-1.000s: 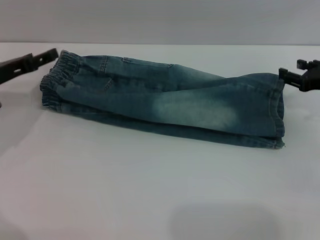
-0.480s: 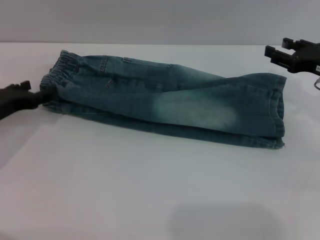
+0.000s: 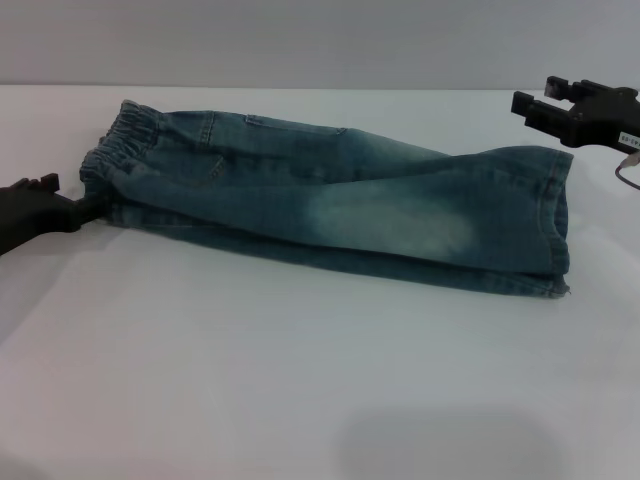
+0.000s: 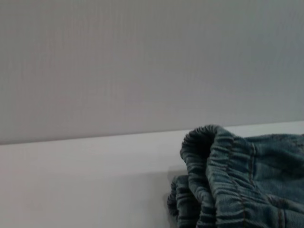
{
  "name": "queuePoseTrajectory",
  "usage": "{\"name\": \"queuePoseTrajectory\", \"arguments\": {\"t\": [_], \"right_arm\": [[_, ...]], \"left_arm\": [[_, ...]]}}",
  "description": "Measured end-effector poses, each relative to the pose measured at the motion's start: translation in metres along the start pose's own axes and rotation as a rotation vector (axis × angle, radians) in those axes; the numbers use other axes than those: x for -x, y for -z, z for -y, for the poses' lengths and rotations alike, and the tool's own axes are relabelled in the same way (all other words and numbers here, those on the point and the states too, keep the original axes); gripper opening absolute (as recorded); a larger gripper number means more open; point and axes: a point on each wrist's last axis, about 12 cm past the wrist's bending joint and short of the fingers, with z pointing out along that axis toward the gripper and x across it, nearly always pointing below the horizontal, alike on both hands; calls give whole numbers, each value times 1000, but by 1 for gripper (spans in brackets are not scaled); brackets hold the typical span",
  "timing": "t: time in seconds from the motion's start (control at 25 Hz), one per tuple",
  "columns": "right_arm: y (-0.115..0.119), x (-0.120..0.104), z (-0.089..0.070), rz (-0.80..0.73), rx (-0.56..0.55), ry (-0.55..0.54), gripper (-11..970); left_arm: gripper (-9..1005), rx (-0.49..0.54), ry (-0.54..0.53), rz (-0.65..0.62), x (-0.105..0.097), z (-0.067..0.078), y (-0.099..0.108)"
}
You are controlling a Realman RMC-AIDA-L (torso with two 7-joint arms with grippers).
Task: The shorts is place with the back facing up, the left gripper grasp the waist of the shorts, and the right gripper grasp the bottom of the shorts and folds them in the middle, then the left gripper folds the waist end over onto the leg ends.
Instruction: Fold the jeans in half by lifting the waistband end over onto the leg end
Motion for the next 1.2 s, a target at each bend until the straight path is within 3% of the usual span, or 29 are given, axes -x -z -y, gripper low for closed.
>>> {"name": "queuePoseTrajectory", "arguments": {"t": [0.64,1.2], "right_arm": [[3,3,4,4,-10,-12,595],[4,3,6,5,-24,-13,595]], "left_arm": [[801,-27,-16,-3,7,16,-22],[781,-77,-13,8,9,24,-24]]}}
